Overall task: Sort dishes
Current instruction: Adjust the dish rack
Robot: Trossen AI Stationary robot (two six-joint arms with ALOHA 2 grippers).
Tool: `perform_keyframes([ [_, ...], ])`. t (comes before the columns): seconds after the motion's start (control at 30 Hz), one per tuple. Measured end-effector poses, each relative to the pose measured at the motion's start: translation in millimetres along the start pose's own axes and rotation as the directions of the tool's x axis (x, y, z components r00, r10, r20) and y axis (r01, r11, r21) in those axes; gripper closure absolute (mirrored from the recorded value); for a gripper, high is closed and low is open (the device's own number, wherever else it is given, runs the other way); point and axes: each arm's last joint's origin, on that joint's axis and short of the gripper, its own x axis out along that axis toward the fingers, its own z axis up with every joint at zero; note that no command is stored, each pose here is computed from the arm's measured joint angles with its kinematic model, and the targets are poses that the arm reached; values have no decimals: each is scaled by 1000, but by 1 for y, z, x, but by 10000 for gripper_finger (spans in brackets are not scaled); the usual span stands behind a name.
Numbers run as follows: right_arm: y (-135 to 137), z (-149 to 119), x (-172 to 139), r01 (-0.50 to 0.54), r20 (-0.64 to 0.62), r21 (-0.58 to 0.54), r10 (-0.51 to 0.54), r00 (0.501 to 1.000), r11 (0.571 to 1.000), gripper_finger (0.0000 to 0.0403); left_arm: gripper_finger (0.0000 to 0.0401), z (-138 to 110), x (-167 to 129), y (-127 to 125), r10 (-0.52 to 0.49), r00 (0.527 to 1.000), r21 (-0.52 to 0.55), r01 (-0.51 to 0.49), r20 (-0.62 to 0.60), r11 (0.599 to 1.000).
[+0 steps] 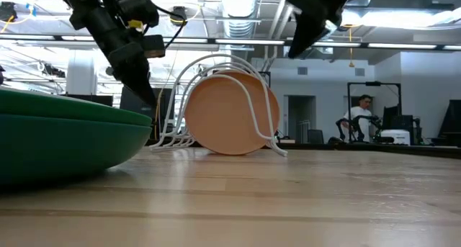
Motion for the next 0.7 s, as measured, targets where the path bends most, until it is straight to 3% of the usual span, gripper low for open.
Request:
perform_keyframes([
  [0.2, -6, 2, 15, -5, -50, 21, 6, 999, 1000, 398, 349, 3, 0, -1, -6, 1000, -8, 6, 26, 1000],
  [0.43, -8, 4, 4, -54, -31, 39, 55, 998, 998, 398, 349, 3, 1, -11, -167, 985, 77, 165, 30, 983],
  [0.7, -1, 1, -3, -76, -25, 13, 76, 997, 997, 398, 352, 8, 2, -17, -168, 983, 181, 154, 68, 971],
])
